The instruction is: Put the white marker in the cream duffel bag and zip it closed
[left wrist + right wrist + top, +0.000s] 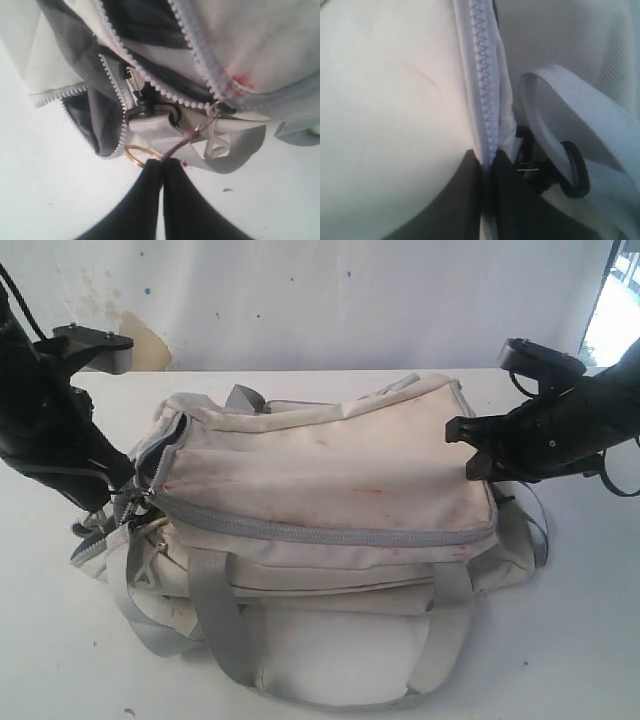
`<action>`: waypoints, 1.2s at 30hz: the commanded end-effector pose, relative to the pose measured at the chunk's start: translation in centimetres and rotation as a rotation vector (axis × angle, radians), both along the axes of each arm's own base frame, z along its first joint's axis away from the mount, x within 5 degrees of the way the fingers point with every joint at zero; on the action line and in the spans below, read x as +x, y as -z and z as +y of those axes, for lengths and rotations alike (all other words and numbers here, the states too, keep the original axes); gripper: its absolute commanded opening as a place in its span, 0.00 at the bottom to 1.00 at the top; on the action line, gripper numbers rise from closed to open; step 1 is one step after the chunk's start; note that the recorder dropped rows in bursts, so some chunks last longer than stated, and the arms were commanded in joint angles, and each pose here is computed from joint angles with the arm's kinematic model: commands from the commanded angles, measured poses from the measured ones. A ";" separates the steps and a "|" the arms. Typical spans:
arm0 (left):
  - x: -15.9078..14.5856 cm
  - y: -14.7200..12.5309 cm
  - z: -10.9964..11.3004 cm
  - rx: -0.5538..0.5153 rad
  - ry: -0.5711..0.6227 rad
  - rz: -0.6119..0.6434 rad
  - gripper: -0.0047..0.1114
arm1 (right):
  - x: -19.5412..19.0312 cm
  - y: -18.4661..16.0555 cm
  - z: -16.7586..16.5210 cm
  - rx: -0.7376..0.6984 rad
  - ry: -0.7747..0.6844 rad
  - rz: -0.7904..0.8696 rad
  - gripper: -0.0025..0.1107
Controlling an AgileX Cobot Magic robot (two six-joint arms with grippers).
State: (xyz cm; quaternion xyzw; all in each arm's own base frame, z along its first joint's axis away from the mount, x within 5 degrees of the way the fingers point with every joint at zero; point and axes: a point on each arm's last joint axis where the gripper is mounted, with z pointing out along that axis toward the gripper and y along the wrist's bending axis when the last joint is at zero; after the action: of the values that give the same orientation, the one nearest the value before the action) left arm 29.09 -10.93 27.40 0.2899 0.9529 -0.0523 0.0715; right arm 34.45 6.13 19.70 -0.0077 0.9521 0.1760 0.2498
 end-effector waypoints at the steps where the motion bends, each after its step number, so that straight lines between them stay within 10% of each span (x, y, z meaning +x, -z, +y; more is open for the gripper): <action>1: -0.6 -0.4 0.2 0.014 0.022 0.025 0.04 | 0.8 -0.1 -1.2 -0.097 -0.017 -0.093 0.02; 14: -0.9 -0.1 -0.5 -0.046 0.175 0.027 0.04 | 0.7 -0.1 -1.2 -0.124 -0.066 -0.106 0.04; 25: -1.2 3.1 -1.4 -0.169 0.224 -0.043 0.41 | 0.8 -0.3 -1.2 -0.124 -0.071 -0.113 0.36; 36: -1.1 5.7 -1.0 -0.153 0.185 -0.164 0.41 | 0.9 -1.0 -0.9 -0.109 -0.093 -0.105 0.36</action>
State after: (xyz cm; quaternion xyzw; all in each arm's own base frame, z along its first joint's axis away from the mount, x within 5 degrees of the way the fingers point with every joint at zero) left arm 27.89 -11.80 21.72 0.3772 0.9084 -0.1107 0.1422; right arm 35.14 5.34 19.95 -0.0666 0.9469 0.1335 0.2850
